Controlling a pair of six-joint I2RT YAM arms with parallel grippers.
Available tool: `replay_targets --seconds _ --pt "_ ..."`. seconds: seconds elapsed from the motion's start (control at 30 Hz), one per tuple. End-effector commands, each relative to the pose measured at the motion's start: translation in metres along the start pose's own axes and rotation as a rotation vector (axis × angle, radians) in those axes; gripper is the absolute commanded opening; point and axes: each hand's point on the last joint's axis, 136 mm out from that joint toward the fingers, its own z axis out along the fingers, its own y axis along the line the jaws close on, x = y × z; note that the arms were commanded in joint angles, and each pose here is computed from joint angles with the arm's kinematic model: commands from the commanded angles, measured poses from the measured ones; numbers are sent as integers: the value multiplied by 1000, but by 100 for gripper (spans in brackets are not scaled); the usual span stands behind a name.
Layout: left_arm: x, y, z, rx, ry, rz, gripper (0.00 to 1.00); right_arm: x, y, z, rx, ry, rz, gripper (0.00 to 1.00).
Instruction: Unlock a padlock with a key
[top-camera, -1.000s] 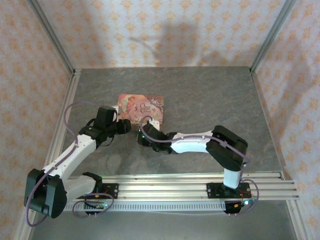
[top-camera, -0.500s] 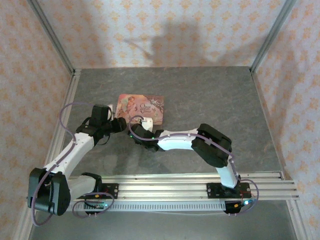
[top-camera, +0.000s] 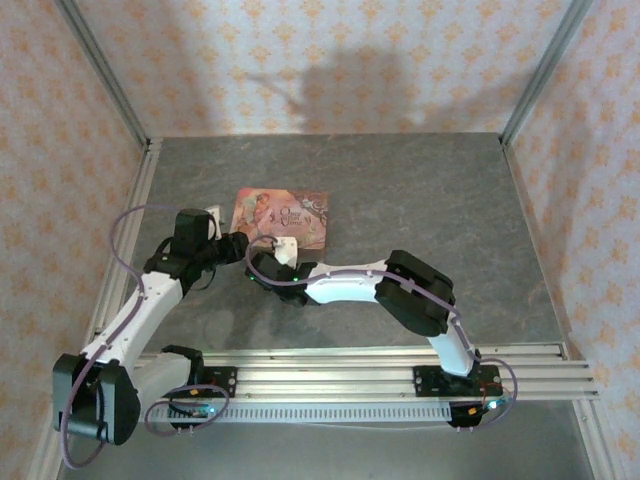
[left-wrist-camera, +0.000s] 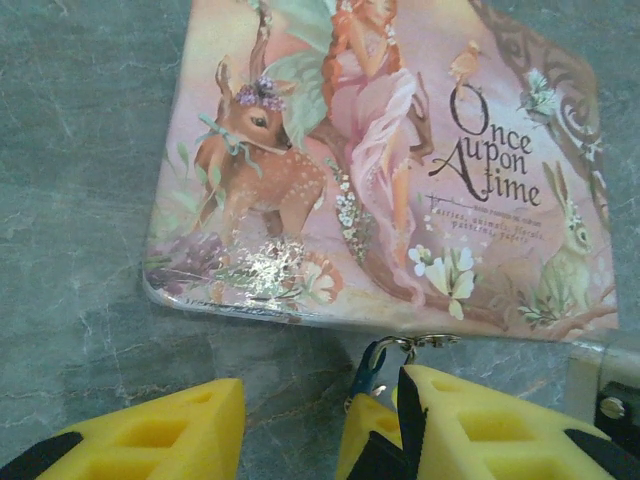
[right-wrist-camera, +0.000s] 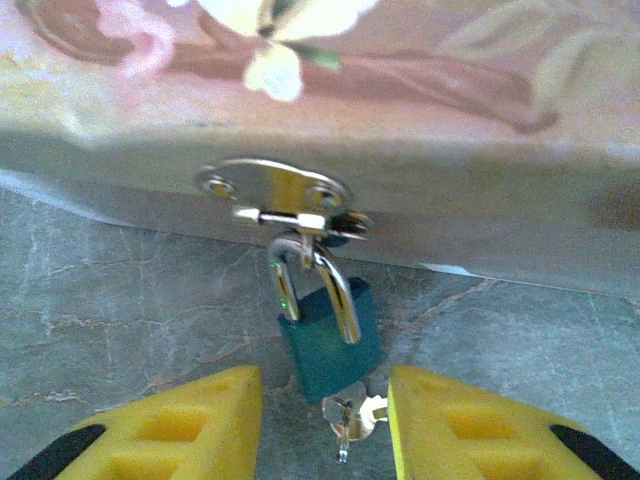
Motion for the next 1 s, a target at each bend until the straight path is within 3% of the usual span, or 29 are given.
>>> replay_targets --seconds 0.0,0.53,0.83,0.97 --pt "7 3 -5 3 19 13 46 -4 -2 1 42 -31 -35 38" --pt "12 5 -11 -5 19 21 45 0 -4 17 78 -50 -74 39" --pt "12 5 -15 -3 10 27 46 -7 -8 0 -11 -98 -82 6" --pt "12 4 -16 -1 6 31 45 -9 -17 -6 -80 -83 -63 0"
